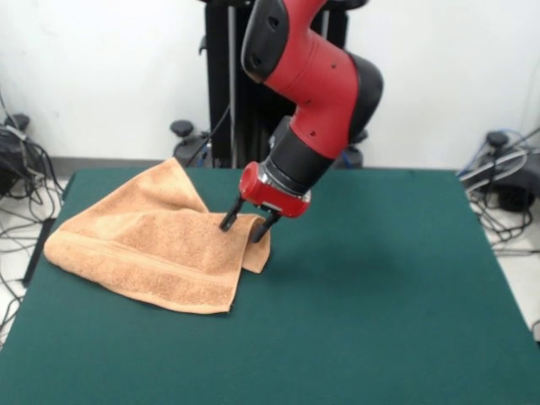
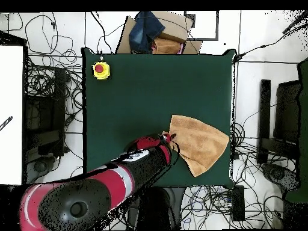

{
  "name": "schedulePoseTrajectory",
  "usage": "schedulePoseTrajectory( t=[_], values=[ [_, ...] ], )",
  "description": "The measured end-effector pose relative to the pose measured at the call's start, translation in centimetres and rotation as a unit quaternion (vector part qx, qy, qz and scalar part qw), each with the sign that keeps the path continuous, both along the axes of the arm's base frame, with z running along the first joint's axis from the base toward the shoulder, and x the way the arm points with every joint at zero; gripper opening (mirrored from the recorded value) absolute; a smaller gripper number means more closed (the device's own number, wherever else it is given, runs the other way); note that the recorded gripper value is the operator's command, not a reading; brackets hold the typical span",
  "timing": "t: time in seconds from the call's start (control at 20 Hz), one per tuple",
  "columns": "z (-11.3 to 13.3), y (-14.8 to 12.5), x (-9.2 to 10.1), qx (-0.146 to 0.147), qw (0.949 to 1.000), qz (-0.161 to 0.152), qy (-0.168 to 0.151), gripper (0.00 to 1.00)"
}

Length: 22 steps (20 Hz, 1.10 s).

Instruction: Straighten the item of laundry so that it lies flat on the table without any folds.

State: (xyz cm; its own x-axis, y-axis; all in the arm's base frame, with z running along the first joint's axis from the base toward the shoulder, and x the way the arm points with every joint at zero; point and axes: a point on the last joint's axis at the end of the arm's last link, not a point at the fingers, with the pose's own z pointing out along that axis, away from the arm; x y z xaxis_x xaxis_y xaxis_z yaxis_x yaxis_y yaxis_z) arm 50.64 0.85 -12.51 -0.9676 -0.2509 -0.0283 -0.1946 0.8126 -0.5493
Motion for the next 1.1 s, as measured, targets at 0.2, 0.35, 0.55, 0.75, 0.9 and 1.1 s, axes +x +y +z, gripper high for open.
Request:
schedulePoseTrajectory(
  t=[0.2,0.35,0.55,0.75,0.9,1.1],
  values=[
    [-0.3,0.5,0.0,0.001,1.0000,0.000,-0.004,1.00],
    [-0.4,0.8,0.0,0.001,1.0000,0.002,-0.006,1.00],
    [-0.7,0.7,-0.2,-0.001,1.0000,0.003,-0.008,1.00],
    [-1.4,-0.2,-0.8,-0.006,1.0000,0.001,-0.005,1.00],
    [-2.2,-1.6,-1.4,-0.013,0.9999,0.002,-0.006,1.00],
    [-3.1,-3.4,-1.8,-0.023,0.9997,0.004,-0.012,1.00]
  ],
)
